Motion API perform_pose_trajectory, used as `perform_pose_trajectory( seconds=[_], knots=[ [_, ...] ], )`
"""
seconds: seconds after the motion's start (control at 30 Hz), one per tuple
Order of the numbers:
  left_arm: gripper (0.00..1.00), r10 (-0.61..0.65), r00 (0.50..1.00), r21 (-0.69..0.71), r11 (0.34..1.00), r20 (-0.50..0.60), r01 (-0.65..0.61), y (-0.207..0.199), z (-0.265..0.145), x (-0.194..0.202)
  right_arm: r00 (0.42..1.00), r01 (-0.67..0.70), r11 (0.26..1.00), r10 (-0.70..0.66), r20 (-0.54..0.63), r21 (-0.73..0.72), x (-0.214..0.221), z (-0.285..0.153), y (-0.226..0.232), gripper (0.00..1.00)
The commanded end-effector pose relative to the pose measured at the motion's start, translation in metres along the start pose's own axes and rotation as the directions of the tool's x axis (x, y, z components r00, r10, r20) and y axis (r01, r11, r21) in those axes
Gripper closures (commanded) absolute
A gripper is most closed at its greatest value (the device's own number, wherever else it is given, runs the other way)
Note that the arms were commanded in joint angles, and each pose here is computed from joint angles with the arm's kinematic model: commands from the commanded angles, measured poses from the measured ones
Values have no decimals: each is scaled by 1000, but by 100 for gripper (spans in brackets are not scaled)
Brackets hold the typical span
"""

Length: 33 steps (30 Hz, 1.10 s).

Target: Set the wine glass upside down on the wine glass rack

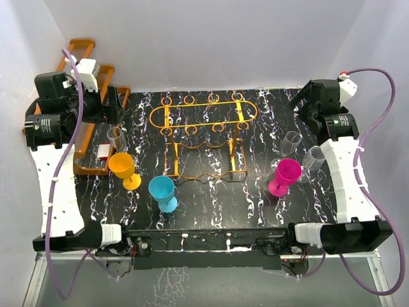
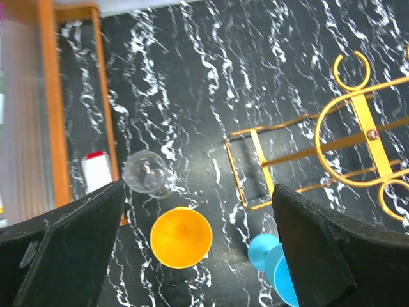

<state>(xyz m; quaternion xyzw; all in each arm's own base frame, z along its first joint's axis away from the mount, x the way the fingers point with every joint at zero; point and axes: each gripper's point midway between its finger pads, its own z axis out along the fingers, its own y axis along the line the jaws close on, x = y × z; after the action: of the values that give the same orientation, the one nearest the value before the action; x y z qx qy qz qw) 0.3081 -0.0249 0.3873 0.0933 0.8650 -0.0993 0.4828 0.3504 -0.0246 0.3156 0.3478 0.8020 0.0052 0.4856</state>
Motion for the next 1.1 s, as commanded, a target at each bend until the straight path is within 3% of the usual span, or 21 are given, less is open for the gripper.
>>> perform_pose_trajectory(
  seconds=[0.0, 0.1, 0.2, 0.27, 0.33, 0.5, 0.67, 1.07],
  knots=[
    [3, 57, 991, -123, 991, 120, -42, 11, -29, -16, 989, -20, 984, 46, 140, -178, -40, -30, 29, 2],
    [3, 134, 990, -136, 982, 42, -128, 20, -19, 2, 974, 154, 865, -52, 220, -477, -46, -71, 72, 2],
    [3, 131, 988, -51, 989, -79, -135, 17, 0, 22, 966, 175, 808, -29, 259, -563, -52, -89, 86, 2],
    [9, 95, 988, -58, 993, -124, -103, 21, 6, 22, 966, 200, 764, -50, 253, -613, -49, -100, 100, 2],
    [17, 67, 986, -89, 993, -154, -81, 31, 18, 20, 963, 227, 726, -70, 259, -649, -44, -110, 111, 2],
    [47, -12, 971, -131, 991, -237, -19, 62, 46, 27, 948, 290, 673, -103, 303, -680, -36, -130, 114, 2],
    [49, -77, 965, -60, 996, -251, 64, 64, 62, 27, 931, 328, 653, -103, 349, -683, -30, -141, 104, 2],
    [47, -122, 920, -179, 982, -373, 57, 102, 101, 78, 890, 415, 630, -133, 435, -656, -27, -162, 106, 2]
  ],
)
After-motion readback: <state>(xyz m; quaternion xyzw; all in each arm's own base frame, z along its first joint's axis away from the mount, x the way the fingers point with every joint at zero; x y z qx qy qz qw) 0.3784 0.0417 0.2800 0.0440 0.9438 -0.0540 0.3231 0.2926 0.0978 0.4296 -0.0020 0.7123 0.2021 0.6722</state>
